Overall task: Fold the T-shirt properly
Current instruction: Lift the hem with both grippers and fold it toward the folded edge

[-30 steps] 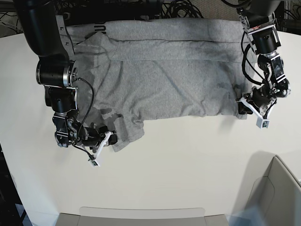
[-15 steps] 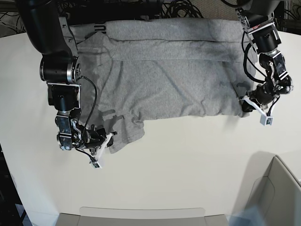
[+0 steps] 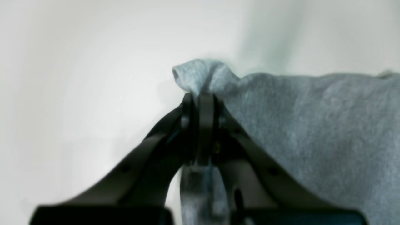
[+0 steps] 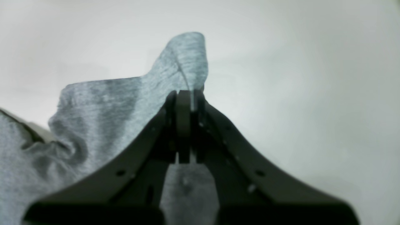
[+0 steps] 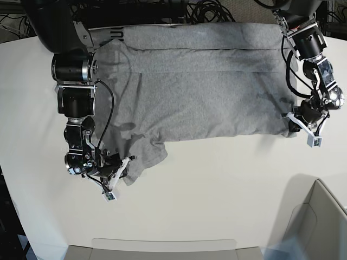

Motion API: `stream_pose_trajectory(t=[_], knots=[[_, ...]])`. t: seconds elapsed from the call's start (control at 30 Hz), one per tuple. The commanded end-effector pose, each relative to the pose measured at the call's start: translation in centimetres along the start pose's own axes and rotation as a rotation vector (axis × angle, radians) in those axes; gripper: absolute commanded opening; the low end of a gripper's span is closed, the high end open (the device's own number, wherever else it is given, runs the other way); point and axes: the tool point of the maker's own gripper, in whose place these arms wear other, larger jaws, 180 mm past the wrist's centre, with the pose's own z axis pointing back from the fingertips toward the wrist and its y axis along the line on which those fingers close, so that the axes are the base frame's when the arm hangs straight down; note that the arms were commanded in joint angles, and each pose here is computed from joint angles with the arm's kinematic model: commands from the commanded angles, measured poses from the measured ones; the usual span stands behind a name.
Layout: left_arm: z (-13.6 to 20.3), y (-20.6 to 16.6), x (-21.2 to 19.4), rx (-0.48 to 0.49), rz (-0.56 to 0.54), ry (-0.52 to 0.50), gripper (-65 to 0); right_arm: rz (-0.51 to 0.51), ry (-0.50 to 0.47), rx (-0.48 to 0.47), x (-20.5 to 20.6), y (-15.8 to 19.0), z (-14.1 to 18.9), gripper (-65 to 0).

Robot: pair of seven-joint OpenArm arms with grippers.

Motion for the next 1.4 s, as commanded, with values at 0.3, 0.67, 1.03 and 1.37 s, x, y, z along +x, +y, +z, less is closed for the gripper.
stream_pose_trajectory(t=[0.3,0.67,1.03,1.37], knots=[[0.9,1.3,0.9,0.024,0.006,-0.041,-65.0,0.103,-0.081,-0.094,3.3,-0.2,4.8,-65.0],[4.2,1.8,0.8,0.088,-0.084,-0.043,-65.0,0.151,-0.058,-0.154,0.7,0.6,8.0,-65.0],[5.7,2.2,-1.6,0.117,-0.115,-0.013,-65.0,0.146,-0.038,-0.217,-2.3,1.0,11.4,-65.0],[5.8,2.4,-3.7,0.118,-0.116,0.032,-65.0,0.132,-0.025,-0.247,-5.2,1.2,13.2,-65.0]])
